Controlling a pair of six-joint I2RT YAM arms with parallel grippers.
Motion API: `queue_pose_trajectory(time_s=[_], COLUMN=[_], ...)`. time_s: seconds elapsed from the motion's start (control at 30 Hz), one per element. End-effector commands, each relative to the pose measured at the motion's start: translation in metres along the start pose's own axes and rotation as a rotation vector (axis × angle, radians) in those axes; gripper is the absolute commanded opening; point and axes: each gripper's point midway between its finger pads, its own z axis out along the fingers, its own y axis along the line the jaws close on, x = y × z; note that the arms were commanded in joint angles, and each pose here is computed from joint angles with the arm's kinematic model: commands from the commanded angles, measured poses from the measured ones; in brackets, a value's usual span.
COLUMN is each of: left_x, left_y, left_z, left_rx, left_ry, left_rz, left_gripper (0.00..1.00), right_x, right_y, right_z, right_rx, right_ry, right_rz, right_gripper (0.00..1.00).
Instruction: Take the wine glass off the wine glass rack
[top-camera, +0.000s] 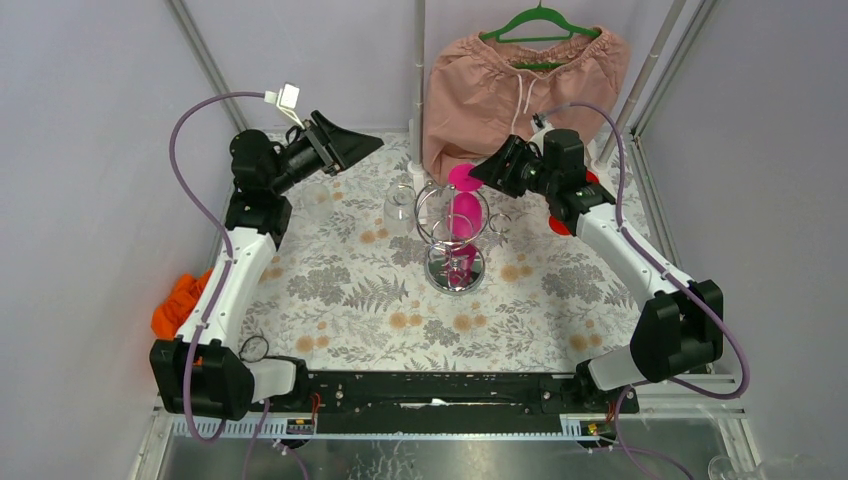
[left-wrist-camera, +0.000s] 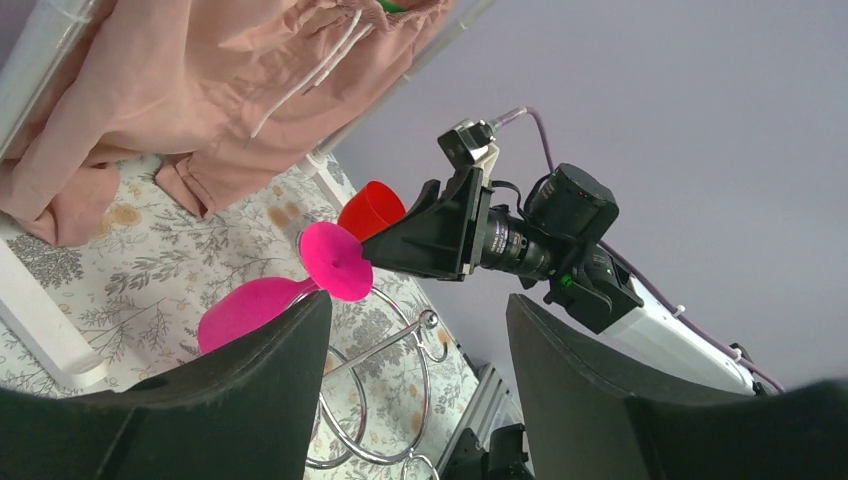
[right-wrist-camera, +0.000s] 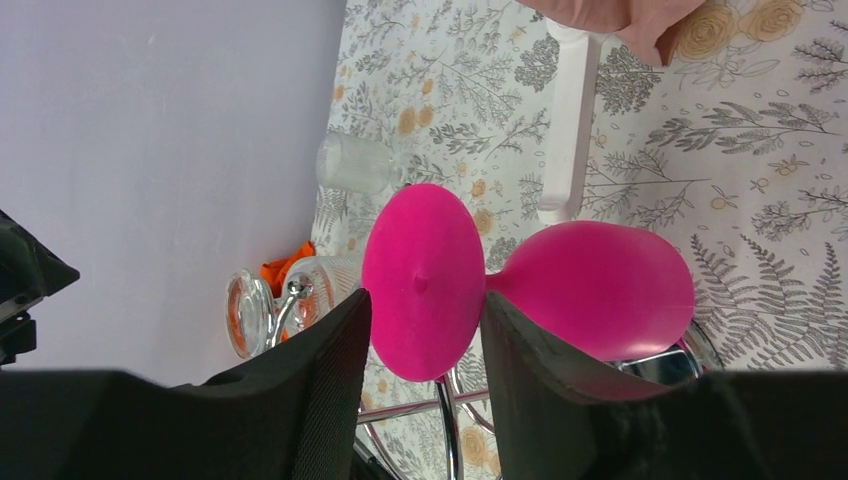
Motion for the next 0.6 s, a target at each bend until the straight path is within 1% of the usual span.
queue_pose_trajectory(time_s=[0.0, 0.2, 0.27, 0.33, 0.57], left_x=[-0.008, -0.005, -0.004, -0.003, -0.002], left_y=[-0.019, -0.013, -0.012, -0.011, -0.007], left_z=[-0.002, 0.0, 0.001, 0.001, 0.002], left_rx=[0.064, 0.058, 0.059, 0.06, 0.048], left_ry=[-0.013, 0.003, 0.008, 0.012, 0.011], left_rz=[0.057, 0.036, 0.032, 0.028, 0.021], left_gripper=[0.72, 0.72, 0.72, 0.72, 0.72], right_x=[-0.006, -0.003, -0.002, -0.001, -0.001], right_y=[0.01, 0.01, 0.01, 0.008, 0.009], right_z=[0.002, 0.001, 0.001, 0.001, -0.002], right_rx=[-0.057, -0.068, -0.068, -0.066, -0.068], right_ry=[-0.023, -0.025, -0.021, -0.02, -0.029], right_rz=[0.008, 0.039, 0.044, 0.048, 0.061], right_gripper=[0.5, 0.48, 0.42, 0.4, 0.38])
